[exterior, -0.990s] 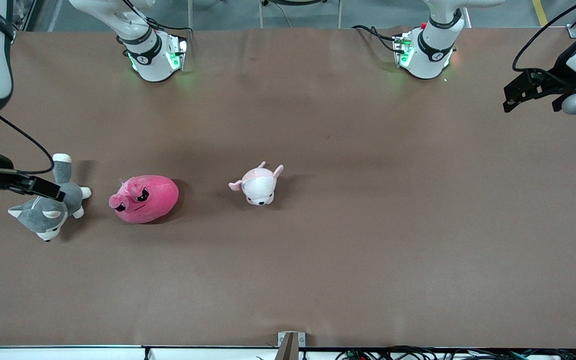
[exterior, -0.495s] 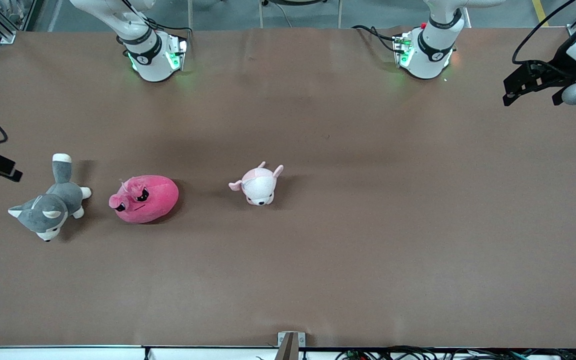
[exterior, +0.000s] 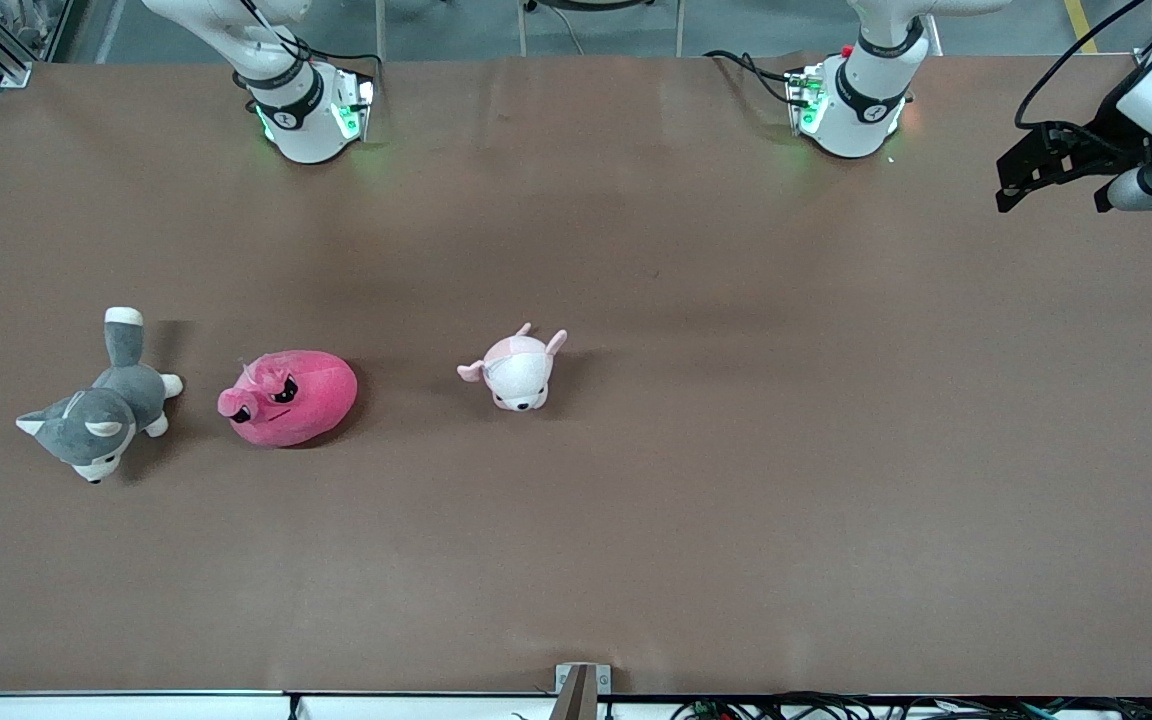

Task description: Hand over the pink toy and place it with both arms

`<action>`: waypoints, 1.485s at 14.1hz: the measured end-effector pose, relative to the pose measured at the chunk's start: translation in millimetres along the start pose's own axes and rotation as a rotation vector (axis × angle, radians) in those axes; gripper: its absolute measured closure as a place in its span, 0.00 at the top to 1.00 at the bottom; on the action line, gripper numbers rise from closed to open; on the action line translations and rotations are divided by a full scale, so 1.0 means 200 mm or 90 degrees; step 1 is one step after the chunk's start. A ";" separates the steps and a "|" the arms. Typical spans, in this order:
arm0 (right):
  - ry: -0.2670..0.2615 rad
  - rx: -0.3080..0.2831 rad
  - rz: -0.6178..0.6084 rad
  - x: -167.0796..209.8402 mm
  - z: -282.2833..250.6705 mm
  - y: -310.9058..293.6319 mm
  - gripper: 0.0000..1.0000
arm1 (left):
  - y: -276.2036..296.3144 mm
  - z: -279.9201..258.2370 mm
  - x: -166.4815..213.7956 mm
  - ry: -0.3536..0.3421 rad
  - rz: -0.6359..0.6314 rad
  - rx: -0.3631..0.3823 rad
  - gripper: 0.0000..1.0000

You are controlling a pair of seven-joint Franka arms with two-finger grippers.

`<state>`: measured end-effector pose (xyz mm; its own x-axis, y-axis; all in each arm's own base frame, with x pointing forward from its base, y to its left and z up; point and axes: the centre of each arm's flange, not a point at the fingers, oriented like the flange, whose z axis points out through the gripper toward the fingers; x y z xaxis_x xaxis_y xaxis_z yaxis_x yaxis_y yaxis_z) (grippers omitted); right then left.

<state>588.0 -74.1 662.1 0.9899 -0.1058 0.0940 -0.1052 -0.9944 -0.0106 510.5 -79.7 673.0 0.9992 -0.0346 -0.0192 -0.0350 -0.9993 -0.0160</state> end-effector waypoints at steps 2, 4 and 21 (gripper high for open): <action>-0.005 -0.006 -0.008 -0.04 0.01 -0.03 1.00 | -0.01 0.01 0.00 -0.002 -0.003 0.000 1.00; -0.001 -0.006 -0.010 -0.10 0.03 -0.04 1.00 | -0.03 0.02 0.01 -0.006 -0.006 0.000 1.00; -0.025 -0.014 -0.011 -0.31 0.09 -0.01 1.00 | -0.09 0.12 0.03 -0.014 -0.020 -0.009 1.00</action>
<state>529.3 -65.7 638.5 0.9946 -0.0890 0.0541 -0.0898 -0.9959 0.0123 517.6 -62.3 650.0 0.9992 -0.0033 -0.0405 -0.0034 -1.0000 -0.0025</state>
